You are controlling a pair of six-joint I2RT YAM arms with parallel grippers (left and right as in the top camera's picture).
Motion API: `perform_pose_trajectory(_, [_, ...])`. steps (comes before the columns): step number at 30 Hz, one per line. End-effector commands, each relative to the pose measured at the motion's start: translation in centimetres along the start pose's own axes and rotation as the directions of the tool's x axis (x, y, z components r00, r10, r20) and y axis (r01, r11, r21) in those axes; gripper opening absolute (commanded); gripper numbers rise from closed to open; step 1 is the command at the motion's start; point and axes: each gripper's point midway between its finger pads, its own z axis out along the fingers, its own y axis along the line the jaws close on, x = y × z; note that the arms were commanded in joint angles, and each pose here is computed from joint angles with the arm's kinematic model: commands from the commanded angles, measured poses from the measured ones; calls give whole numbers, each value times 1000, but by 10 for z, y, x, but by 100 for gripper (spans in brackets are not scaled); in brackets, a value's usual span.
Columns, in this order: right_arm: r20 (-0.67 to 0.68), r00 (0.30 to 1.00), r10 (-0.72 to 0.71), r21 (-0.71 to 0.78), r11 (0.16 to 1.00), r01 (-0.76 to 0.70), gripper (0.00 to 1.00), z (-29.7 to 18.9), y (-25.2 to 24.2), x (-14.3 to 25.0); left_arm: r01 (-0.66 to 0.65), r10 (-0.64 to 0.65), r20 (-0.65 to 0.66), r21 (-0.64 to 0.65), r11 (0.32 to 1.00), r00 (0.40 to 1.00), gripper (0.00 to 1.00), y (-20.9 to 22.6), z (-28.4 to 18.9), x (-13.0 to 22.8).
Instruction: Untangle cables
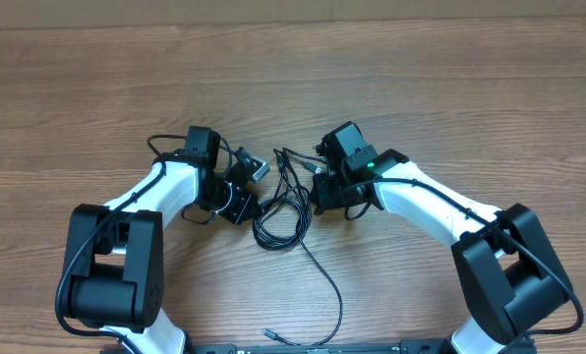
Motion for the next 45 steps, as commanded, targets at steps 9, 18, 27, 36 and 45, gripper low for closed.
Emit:
perform_pose_trajectory(9, [31,991,-131,-170,976,134,30,11,24,10,8,-8,-11,-3,1000,1000,7,2,5,4])
perform_pose_trajectory(18, [217,971,-95,80,994,79,6,28,-25,-17,9,-9,-10,-1,1000,1000,12,2,5,4])
perform_pose_trajectory(27, [228,971,-68,93,995,47,4,27,-28,-19,98,-112,-121,-119,988,986,64,3,12,22])
perform_pose_trajectory(36, [216,974,-68,55,997,57,4,28,-22,-17,100,-157,-142,-344,934,977,47,6,32,26])
perform_pose_trajectory(45, [260,965,-21,135,991,-15,4,0,-38,-34,65,-148,-166,-422,904,975,4,21,30,32])
